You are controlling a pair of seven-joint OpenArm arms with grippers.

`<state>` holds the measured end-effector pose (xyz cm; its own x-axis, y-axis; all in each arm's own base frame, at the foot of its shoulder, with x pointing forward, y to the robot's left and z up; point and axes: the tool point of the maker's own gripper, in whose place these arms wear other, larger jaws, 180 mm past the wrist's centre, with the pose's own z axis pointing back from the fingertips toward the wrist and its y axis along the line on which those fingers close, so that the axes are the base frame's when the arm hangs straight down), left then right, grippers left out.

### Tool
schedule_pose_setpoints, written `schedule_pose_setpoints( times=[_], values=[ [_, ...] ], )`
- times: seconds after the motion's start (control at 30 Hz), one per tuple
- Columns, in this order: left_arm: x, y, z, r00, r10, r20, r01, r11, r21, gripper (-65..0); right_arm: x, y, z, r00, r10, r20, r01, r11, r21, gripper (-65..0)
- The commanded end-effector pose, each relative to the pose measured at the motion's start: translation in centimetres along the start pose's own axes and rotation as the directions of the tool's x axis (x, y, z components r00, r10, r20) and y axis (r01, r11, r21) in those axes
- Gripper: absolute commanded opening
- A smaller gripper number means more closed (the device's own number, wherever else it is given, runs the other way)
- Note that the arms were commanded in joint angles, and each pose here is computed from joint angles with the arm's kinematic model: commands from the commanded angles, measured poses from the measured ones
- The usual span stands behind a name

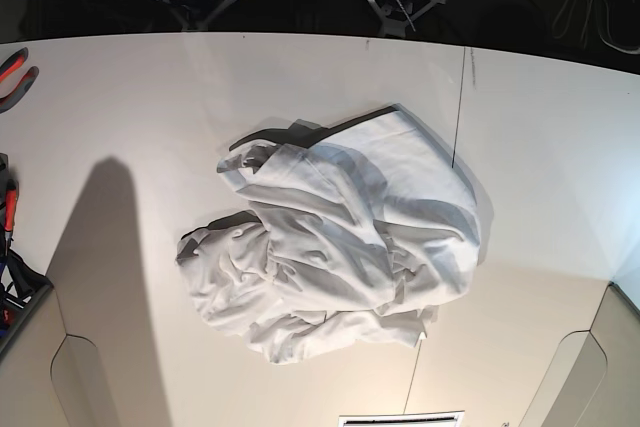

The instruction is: Layout the t-shirt on the table in an organized manner, then fold the t-shirt properly

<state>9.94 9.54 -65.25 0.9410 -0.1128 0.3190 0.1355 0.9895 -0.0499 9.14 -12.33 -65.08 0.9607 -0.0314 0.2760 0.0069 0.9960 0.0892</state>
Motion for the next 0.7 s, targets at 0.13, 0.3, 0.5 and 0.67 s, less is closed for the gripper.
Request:
schedule_pose_setpoints(
  times=[0.13,0.3,0.5,0.67],
  values=[
    [0.6,-0.2,-0.1,1.0,0.0,0.014,0.0,1.0,-0.004,-65.0,1.0,-0.2,0.0,1.0,0.003,0.029,-0.003,1.0,0.002,-65.0],
    [0.6,-0.1,-0.1,1.0,0.0,0.014,0.0,1.0,-0.003,-65.0,1.1,-0.2,0.0,1.0,0.003,0.031,-0.003,1.0,0.002,-65.0],
    [0.6,-0.1,-0.1,1.0,0.0,0.014,0.0,1.0,-0.003,-65.0,1.3,-0.2,-0.1,0.999,0.004,0.035,-0.004,1.0,0.002,-65.0],
    [0.6,-1.2,0.0,1.0,0.008,0.014,-0.007,0.998,-0.064,-65.0,1.4,-0.2,0.0,0.999,0.004,0.037,-0.004,1.0,0.002,-65.0]
  ],
)
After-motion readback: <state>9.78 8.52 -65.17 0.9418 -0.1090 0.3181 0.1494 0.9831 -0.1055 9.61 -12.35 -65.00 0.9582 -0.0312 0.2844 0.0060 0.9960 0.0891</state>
